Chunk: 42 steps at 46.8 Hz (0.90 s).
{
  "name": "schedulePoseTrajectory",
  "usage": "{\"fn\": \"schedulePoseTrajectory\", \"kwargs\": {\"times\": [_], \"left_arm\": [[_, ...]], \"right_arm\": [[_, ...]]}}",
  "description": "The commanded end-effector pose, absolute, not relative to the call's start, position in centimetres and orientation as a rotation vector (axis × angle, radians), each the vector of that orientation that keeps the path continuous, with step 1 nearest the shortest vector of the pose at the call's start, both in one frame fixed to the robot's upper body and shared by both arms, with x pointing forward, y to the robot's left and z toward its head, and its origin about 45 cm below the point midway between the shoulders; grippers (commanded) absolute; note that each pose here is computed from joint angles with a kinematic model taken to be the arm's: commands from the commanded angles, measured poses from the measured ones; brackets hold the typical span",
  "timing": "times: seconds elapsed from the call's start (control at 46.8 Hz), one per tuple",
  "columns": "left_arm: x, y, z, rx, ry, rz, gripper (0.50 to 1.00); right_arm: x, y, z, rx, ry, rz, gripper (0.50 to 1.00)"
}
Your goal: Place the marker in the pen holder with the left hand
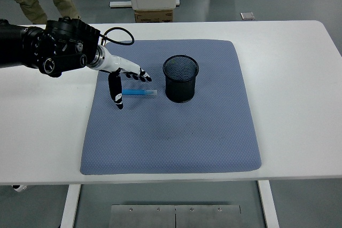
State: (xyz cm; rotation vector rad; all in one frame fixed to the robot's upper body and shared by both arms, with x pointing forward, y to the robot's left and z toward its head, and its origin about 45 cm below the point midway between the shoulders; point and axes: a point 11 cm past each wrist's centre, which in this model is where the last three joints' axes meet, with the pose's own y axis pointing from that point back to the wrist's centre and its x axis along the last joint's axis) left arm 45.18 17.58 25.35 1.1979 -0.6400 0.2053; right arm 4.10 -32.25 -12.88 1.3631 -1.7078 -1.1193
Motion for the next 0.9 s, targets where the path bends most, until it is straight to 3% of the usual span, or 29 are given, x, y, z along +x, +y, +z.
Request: {"fn": "schedulePoseTrajectory", "kwargs": {"times": [0.0, 0.256, 0.876], "left_arm": [[45.0, 17.7, 25.2, 1.207, -0.625, 0.19, 0.895], [45.0, 17.8, 25.1, 1.226, -0.623, 0.193, 0.818], [45.2, 16.9, 24.8, 1.227, -0.651, 0.194, 0.751]], "right_arm": [[4.1, -32.2, -12.9, 1.364, -1.708, -1.12, 1.0], [4.1, -32.2, -12.9, 1.364, -1.708, -1.12, 1.0], [4.1, -32.3, -12.9, 1.362, -1.708, -1.119, 1.0]]}}
